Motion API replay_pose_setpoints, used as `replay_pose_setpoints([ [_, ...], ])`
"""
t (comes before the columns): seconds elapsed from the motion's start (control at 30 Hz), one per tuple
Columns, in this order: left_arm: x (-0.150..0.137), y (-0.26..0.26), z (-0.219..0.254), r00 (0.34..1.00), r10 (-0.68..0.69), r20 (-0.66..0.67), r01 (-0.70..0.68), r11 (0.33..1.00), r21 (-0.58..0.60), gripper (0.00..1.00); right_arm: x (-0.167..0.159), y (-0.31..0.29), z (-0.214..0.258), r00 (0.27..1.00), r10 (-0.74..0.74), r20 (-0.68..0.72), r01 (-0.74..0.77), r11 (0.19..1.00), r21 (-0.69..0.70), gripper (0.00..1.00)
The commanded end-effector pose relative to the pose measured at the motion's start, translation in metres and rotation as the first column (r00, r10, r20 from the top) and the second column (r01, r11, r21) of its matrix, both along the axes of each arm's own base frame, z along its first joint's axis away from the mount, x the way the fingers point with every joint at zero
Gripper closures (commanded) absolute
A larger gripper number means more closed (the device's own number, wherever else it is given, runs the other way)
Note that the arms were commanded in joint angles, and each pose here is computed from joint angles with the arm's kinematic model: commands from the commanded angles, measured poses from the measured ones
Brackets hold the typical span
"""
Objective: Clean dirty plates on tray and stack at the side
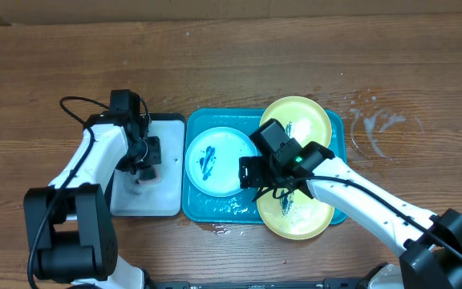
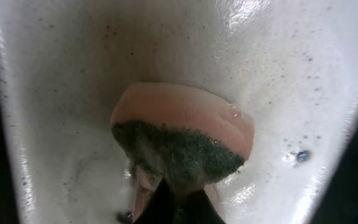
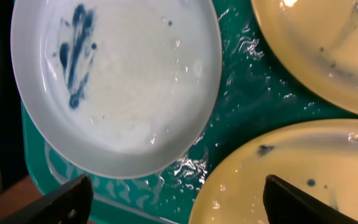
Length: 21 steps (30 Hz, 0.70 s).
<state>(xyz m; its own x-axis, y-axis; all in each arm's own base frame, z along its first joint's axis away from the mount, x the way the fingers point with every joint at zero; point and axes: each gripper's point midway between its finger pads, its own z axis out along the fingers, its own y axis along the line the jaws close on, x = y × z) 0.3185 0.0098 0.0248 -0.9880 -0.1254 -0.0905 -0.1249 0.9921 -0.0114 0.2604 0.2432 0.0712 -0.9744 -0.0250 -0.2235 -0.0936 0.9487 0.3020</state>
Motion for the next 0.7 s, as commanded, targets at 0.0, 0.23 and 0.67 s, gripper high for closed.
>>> replay_pose_setpoints([
  [0.0,0.004,-0.002,-0.001,1.000,-0.025,-0.001,0.025,1.000,0.006,0.96,0.012,-0.002,-0.013,0.999,-0.041,0.019,0.042,0.999,-0.028,0.18],
  [0.23,0.001,-0.005,-0.001,1.000,-0.024,-0.010,0.024,1.000,-0.015,0.96,0.030,0.014,-0.043,0.998,-0.053,0.024,0.053,0.999,-0.008,0.27],
  [0.67,-0.001,-0.007,-0.001,1.000,-0.024,-0.017,0.024,0.999,-0.023,0.96,0.058,-0.011,-0.059,0.974,-0.224,0.033,0.225,0.974,-0.028,0.67],
])
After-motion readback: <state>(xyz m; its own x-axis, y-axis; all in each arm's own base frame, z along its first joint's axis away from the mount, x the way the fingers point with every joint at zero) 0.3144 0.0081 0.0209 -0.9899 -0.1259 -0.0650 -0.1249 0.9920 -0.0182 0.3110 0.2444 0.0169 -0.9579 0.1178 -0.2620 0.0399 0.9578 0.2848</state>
